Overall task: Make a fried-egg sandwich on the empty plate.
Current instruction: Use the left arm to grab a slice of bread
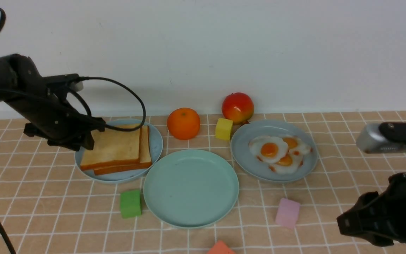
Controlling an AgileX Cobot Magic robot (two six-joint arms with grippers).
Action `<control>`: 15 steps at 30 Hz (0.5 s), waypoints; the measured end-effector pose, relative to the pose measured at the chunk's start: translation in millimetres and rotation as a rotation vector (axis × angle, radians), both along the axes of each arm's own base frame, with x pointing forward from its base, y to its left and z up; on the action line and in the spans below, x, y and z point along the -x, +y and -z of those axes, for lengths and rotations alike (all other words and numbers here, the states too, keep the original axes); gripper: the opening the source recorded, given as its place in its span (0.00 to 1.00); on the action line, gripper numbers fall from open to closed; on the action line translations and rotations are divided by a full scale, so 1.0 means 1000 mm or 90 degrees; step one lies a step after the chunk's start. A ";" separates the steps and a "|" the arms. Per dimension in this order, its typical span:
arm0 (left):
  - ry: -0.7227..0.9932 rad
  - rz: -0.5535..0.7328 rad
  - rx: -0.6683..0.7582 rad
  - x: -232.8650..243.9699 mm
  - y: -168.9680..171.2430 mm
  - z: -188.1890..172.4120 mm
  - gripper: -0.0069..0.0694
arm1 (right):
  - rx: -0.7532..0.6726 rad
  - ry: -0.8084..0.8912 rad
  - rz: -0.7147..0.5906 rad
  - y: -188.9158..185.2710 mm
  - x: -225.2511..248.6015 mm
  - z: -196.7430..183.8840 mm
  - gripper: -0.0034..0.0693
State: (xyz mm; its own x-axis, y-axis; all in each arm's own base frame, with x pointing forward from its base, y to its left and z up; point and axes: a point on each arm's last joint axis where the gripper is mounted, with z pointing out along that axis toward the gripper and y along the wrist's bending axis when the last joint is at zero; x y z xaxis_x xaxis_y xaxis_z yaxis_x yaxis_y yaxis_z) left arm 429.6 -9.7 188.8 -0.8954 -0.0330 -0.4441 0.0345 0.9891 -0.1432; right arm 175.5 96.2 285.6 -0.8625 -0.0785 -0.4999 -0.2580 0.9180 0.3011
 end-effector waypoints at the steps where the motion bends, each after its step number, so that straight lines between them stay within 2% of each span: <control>1: 0.004 0.000 0.000 -0.001 0.000 0.004 0.40 | 0.001 0.001 0.000 0.000 0.000 0.000 0.38; 15: 0.023 -0.011 0.017 -0.005 -0.001 0.019 0.40 | -0.008 0.013 0.000 0.001 0.002 0.000 0.38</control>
